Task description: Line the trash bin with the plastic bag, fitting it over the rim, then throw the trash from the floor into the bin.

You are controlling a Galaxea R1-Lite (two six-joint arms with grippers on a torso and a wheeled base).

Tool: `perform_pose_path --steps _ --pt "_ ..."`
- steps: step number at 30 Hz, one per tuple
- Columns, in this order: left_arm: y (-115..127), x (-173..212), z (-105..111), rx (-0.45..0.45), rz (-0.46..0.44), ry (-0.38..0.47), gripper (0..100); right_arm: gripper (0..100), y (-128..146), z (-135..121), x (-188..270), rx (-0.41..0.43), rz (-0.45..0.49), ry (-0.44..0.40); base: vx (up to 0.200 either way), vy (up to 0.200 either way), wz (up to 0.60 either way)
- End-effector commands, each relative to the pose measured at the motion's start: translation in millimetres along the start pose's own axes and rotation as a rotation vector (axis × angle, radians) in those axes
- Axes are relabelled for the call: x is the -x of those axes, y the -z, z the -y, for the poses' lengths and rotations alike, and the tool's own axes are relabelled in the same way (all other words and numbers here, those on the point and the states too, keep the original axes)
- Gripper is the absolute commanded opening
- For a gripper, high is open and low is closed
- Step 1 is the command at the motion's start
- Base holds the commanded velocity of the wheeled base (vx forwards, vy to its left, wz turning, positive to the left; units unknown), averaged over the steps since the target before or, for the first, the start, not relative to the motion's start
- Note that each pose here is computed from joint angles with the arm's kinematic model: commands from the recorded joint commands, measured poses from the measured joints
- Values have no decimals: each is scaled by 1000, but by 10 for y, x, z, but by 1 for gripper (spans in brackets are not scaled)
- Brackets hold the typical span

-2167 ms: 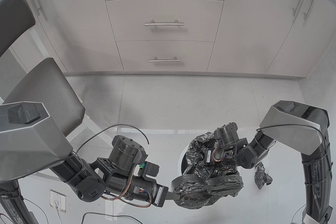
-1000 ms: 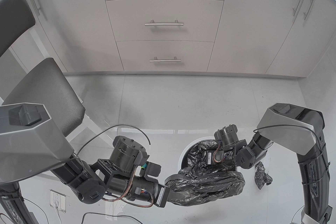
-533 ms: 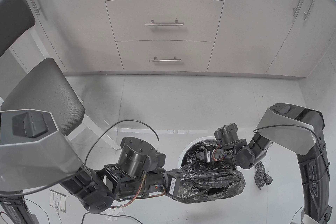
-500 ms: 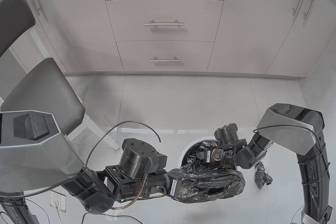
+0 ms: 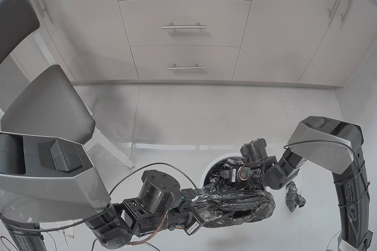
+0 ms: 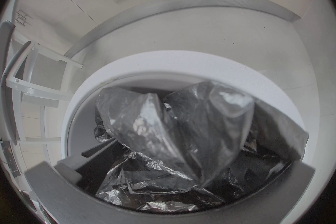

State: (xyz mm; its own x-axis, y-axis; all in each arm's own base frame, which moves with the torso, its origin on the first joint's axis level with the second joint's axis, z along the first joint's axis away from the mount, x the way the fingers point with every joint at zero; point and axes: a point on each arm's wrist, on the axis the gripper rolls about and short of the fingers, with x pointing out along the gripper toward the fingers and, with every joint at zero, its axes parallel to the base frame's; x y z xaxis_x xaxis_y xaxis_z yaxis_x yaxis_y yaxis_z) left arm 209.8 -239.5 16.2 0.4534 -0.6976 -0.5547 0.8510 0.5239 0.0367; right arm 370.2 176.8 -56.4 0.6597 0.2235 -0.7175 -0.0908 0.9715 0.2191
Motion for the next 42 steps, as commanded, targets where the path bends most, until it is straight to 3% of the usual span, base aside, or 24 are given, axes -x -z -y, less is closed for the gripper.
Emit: perform_pose_path --steps 1,3,12,13,21,26,33,42 --pt "52 -46 -16 -69 -6 -8 0 100 4 -2 -4 0 0 -1 0 0 0" --pt "29 -40 -28 -131 -6 -31 0 100 4 -2 -4 0 0 -1 0 0 0" --pt "-33 -41 56 -146 -2 -109 0 100 12 1 -6 -2 21 -10 0 0 0" --pt "-36 -47 53 -146 -2 -116 100 100 16 3 -5 -2 20 -9 0 0 0" --pt "-64 -68 39 -200 -8 -174 100 100 12 5 -5 -8 18 -19 0 0 0" --pt "-56 -193 -15 -306 -28 -228 100 100 11 18 1 -12 36 -31 0 0 0" --pt "0 -325 9 -373 -55 -217 100 100 41 30 -12 -11 53 -39 0 0 0" --pt "15 -334 15 -378 -61 -215 100 100 51 35 -6 -10 51 -36 0 0 0"
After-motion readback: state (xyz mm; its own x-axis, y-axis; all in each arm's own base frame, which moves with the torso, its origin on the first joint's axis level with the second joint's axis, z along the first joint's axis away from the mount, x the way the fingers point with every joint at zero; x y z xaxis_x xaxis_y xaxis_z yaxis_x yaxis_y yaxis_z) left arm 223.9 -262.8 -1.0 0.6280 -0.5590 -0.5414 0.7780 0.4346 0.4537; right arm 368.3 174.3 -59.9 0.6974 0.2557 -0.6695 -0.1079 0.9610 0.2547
